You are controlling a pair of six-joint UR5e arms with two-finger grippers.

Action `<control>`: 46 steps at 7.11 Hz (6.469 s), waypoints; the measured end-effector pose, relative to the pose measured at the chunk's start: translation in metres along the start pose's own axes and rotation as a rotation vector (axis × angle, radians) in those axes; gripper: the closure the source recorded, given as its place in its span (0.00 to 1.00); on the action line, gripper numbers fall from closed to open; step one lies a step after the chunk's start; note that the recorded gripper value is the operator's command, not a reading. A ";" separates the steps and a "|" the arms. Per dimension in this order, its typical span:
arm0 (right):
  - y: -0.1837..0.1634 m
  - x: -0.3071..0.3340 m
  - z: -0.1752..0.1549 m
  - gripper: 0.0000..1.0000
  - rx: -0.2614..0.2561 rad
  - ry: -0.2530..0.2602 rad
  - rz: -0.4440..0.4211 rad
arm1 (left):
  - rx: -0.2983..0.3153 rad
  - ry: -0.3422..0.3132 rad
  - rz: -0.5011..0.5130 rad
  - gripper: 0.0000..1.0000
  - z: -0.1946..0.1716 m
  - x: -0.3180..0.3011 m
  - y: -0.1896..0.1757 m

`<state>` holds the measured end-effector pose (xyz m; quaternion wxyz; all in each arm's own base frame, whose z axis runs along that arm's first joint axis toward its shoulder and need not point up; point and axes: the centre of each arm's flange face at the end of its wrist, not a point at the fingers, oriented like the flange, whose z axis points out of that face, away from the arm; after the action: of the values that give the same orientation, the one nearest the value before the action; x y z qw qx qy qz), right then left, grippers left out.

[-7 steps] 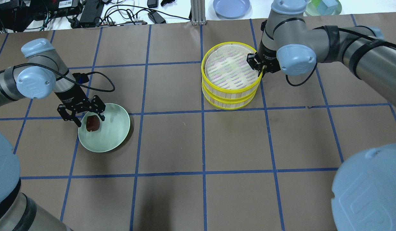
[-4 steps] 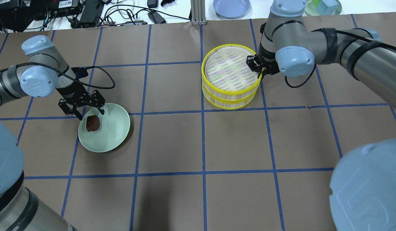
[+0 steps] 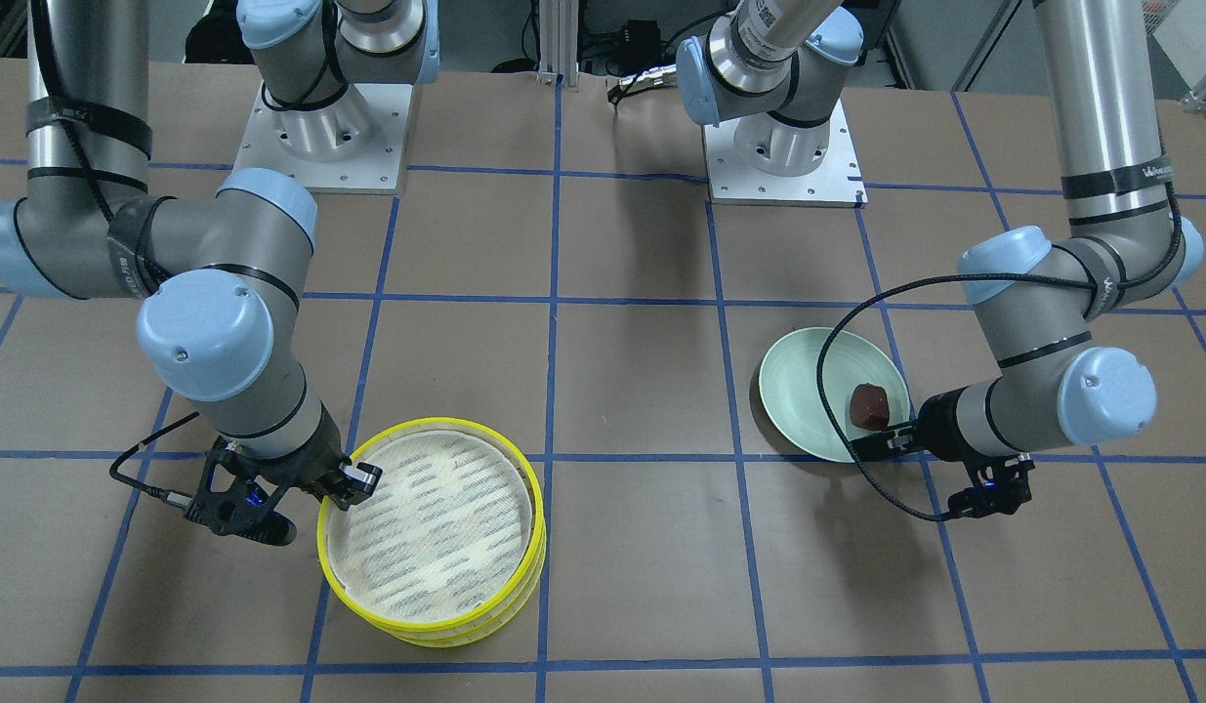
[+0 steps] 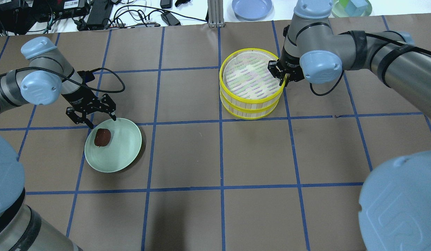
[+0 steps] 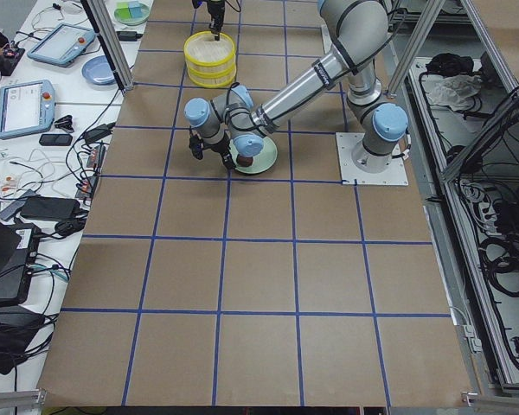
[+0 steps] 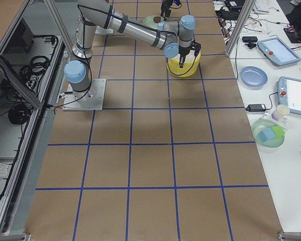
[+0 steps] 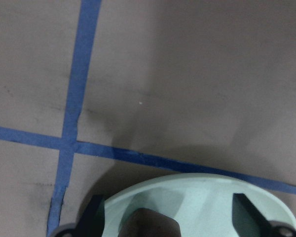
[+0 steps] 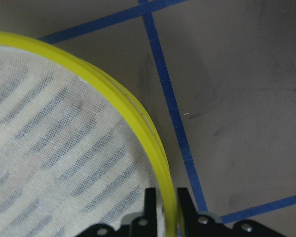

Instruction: Stack buns with steamer

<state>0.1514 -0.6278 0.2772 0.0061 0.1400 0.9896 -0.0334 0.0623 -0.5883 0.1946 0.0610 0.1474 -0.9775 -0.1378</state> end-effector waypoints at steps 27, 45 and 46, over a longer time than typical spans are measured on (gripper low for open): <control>0.147 0.055 -0.268 0.00 -0.060 0.016 -0.268 | 0.139 0.680 -0.010 0.00 -0.046 0.397 0.097; 0.133 0.052 -0.271 0.00 0.033 0.002 -0.269 | 0.319 -0.125 0.216 0.00 -0.256 0.117 0.192; 0.134 0.052 -0.271 0.00 0.031 0.002 -0.268 | 0.316 -0.126 0.223 0.00 -0.251 0.128 0.198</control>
<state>0.1380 -0.4671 0.5374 -0.0017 0.0064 0.9988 -0.0491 -0.0725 -0.5087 0.5007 -0.0093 0.0371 -0.9991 0.0162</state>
